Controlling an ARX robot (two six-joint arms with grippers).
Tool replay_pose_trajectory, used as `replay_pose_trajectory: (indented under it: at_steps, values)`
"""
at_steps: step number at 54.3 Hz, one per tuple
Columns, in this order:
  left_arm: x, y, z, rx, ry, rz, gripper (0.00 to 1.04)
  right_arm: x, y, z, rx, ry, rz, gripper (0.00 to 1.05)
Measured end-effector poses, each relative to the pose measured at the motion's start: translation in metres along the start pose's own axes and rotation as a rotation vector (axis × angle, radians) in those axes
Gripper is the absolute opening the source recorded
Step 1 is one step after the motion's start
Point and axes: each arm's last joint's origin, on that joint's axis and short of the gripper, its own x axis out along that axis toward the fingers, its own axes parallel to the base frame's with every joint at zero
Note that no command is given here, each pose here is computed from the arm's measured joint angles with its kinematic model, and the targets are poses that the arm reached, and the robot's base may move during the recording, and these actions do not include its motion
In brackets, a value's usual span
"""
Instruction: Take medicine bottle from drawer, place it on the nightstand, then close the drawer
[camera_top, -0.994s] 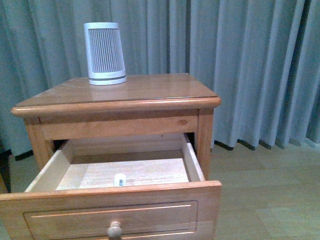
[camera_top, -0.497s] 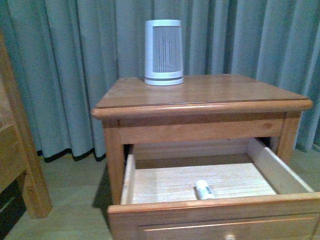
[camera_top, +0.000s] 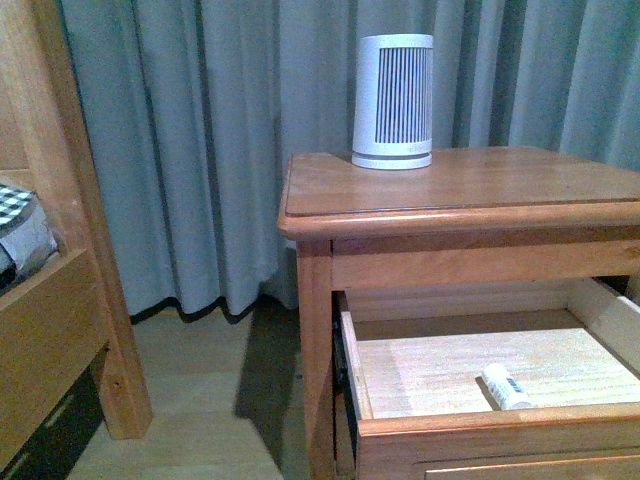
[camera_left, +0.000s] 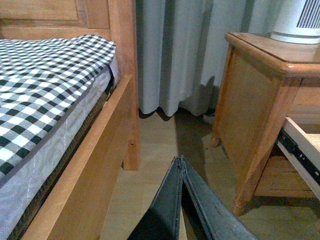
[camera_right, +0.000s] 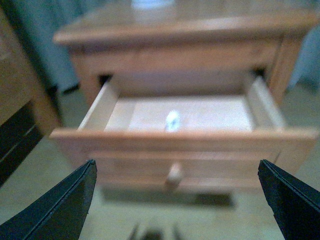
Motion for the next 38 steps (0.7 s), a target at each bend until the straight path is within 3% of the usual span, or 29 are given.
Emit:
replay_pose_trajectory:
  at_steps: [5, 11, 13, 21, 31, 38]
  values:
    - [0.0, 0.0, 0.0, -0.001, 0.0, 0.0, 0.05, 0.008, 0.005, 0.04, 0.051, 0.005, 0.036, 0.98]
    - [0.0, 0.0, 0.0, 0.0, 0.0, 0.0, 0.24, 0.02, 0.014, 0.094, 0.03, -0.053, 0.06, 0.98]
    - [0.0, 0.0, 0.0, 0.0, 0.0, 0.0, 0.36, 0.03, 0.018, 0.118, 0.01, -0.065, 0.058, 0.98]
    - [0.0, 0.0, 0.0, 0.0, 0.0, 0.0, 0.64, 0.073, 0.024, 0.155, -0.061, -0.018, 0.014, 0.98]
    - [0.0, 0.0, 0.0, 0.001, 0.0, 0.0, 1.0, 0.145, 0.009, 0.141, -0.083, 0.209, -0.097, 0.98]
    - [0.0, 0.0, 0.0, 0.001, 0.0, 0.0, 0.98, 0.192, -0.008, 0.112, -0.056, 0.358, -0.156, 0.98]
